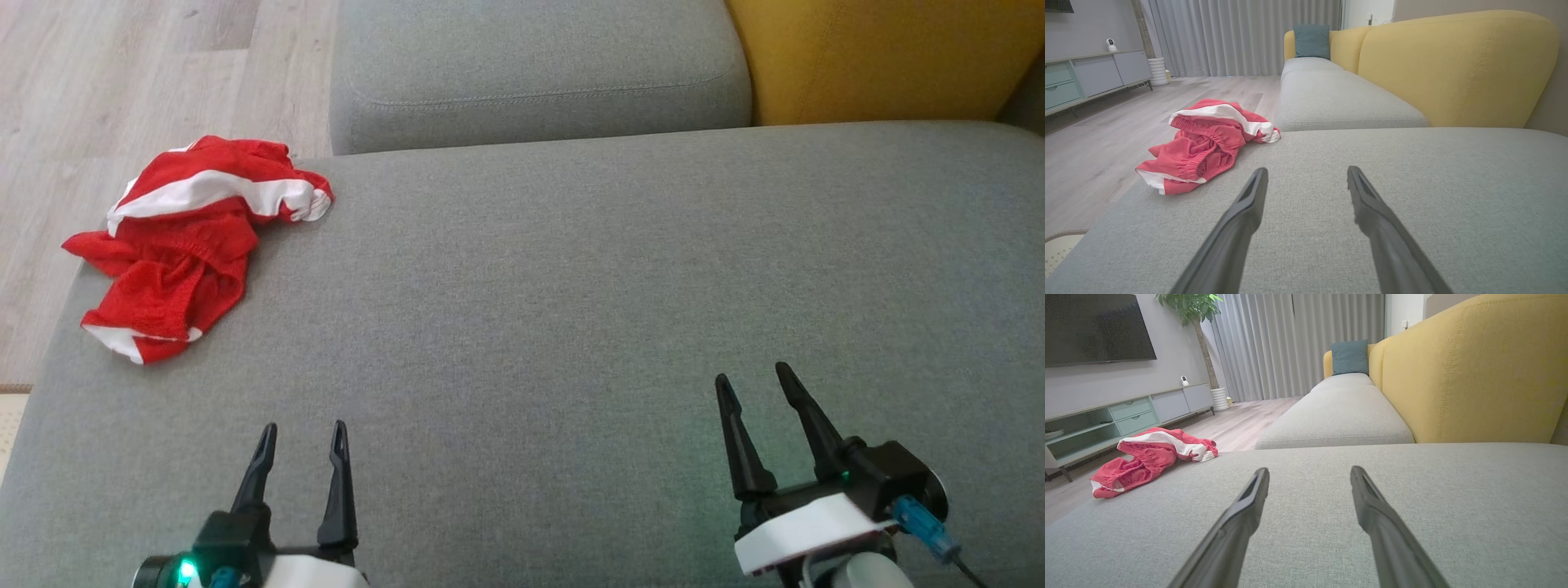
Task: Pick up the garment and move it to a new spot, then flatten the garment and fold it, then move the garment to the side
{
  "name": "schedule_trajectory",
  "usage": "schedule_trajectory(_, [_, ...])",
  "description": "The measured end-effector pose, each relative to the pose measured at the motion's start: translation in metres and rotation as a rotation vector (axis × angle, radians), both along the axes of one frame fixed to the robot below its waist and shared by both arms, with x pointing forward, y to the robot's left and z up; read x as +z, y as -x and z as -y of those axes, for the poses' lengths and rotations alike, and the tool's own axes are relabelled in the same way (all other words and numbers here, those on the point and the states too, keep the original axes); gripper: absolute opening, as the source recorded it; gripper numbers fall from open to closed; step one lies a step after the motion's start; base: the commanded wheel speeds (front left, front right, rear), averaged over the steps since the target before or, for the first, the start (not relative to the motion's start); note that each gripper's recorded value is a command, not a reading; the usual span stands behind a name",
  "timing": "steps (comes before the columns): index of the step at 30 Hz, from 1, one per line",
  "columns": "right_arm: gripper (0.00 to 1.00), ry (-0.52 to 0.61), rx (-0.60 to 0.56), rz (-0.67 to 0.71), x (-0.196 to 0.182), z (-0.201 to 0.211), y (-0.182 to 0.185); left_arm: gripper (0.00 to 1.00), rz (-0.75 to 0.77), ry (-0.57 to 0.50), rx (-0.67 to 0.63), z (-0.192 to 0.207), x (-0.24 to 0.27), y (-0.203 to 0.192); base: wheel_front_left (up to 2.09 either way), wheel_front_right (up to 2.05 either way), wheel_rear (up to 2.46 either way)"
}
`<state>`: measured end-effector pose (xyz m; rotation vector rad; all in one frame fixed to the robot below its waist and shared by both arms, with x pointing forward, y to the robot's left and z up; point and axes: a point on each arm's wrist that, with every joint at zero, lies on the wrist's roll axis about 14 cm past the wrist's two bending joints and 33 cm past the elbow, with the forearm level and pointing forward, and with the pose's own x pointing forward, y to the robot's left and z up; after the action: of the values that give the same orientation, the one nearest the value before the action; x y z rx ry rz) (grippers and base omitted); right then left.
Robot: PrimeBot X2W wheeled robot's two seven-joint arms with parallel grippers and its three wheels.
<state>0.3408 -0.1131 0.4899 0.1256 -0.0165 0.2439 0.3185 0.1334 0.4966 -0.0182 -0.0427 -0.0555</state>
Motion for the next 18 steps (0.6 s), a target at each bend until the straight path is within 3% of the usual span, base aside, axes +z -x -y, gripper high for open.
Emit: schedule_trajectory(18, [1.0,-0.004,-0.02,-0.013,-0.0037,0.0066,-0.0004,1.0,-0.016,0.001,0.013,-0.0059,-0.0051,-0.0006,0.0,0.0,0.0])
